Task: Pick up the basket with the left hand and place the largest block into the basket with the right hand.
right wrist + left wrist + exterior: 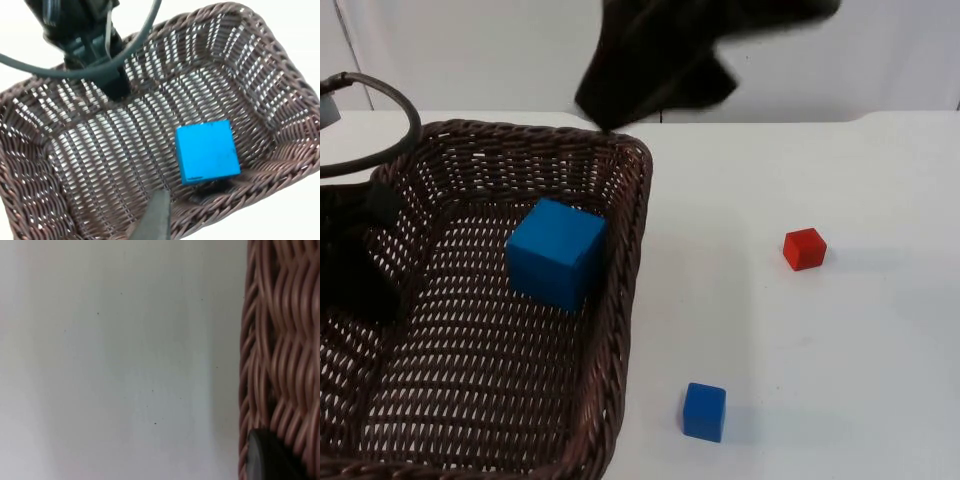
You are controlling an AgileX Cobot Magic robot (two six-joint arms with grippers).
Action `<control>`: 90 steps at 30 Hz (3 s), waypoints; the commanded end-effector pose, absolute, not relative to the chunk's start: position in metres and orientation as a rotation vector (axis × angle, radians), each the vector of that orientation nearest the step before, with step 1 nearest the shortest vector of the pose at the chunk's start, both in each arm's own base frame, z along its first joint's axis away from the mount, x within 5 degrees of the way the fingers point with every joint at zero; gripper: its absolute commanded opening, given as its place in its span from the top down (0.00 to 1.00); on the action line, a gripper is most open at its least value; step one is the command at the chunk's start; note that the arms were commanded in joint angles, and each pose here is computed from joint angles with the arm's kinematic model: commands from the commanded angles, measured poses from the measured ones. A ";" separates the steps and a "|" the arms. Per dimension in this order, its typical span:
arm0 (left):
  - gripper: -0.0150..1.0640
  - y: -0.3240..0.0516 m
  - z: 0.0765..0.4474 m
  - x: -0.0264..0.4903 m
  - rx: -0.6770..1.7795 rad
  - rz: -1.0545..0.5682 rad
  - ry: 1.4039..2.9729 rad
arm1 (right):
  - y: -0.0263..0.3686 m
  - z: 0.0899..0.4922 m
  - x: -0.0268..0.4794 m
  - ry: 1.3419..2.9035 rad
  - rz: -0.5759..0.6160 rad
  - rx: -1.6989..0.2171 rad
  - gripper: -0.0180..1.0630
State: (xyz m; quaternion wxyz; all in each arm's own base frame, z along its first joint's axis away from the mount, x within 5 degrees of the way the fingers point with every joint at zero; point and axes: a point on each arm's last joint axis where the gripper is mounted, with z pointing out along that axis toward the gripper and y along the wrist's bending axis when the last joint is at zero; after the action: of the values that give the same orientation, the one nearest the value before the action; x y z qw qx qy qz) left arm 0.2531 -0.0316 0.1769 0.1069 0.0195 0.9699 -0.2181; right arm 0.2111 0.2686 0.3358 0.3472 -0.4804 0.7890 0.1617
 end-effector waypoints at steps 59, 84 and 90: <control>0.99 -0.120 0.101 0.408 0.048 -0.862 2.754 | 0.240 0.406 0.187 1.796 0.533 -1.038 0.24; 0.57 -0.128 0.079 0.424 0.017 -0.960 2.774 | 0.239 0.406 0.187 1.806 0.530 -1.045 0.24; 0.15 -0.129 0.081 0.421 0.044 -1.003 2.791 | 0.239 0.406 0.187 1.806 0.530 -1.045 0.24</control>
State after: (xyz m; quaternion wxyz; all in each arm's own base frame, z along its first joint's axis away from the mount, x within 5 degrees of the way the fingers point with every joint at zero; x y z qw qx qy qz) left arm 0.4215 -0.1264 0.0776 0.0914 0.0140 0.9412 -0.3249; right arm 0.1888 0.2396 0.4019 0.4691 -0.4258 0.7431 0.2155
